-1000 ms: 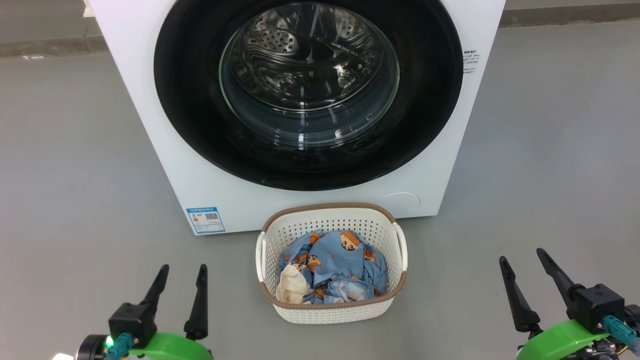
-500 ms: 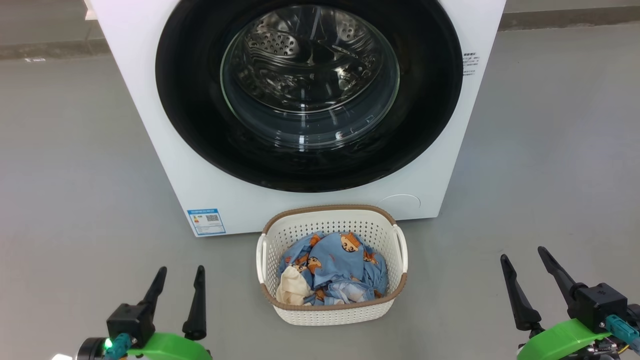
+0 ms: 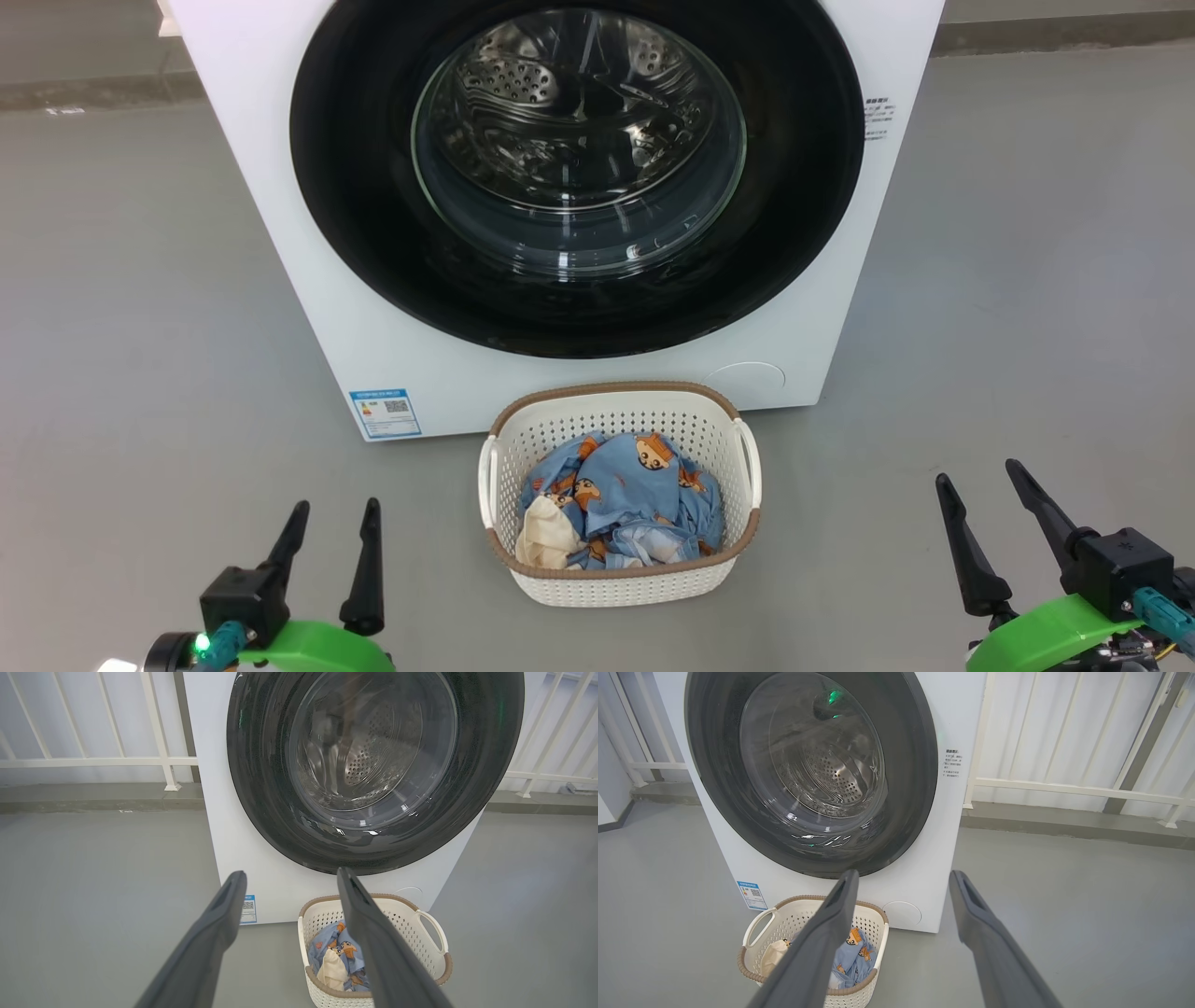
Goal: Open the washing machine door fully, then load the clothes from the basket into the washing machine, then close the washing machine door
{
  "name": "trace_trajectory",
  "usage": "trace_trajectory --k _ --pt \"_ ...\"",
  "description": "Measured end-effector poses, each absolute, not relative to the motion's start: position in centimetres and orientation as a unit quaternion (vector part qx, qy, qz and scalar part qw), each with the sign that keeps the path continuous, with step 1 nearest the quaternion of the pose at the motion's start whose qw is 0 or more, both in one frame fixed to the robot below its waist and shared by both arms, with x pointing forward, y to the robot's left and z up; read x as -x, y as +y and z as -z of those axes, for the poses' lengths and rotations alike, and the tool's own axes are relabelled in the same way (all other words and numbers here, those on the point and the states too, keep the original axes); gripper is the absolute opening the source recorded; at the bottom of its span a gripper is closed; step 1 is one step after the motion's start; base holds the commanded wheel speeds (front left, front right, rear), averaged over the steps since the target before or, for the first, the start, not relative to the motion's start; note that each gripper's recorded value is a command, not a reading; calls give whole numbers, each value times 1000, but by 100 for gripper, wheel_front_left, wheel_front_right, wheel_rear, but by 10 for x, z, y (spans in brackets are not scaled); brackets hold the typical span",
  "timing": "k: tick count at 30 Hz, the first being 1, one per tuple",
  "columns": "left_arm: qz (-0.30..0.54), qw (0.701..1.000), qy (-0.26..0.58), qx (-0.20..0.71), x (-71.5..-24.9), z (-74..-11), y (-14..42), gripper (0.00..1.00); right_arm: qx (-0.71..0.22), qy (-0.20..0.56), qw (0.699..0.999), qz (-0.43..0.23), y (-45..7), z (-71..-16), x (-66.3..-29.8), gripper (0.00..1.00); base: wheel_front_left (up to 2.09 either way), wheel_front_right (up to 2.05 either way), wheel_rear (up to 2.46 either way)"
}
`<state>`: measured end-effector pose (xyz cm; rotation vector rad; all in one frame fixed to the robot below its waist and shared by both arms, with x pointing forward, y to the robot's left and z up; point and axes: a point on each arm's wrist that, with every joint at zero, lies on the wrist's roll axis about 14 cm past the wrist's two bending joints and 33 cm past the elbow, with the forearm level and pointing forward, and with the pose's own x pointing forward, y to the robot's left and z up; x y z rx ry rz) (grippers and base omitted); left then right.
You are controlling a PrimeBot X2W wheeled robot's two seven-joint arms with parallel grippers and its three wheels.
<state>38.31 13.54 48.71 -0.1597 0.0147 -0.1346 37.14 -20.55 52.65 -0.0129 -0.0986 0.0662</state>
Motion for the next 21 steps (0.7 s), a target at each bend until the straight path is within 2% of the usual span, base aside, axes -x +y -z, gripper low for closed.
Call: trace_trajectory --k 9,21 --pt "65 995 9 77 -384 -486 137 100 4 -49 998 -34 -205 -526 -372 100 48 48 -96" --pt "68 995 9 77 -386 -487 135 100 2 -46 998 -31 -206 -524 -372 100 114 114 -227"
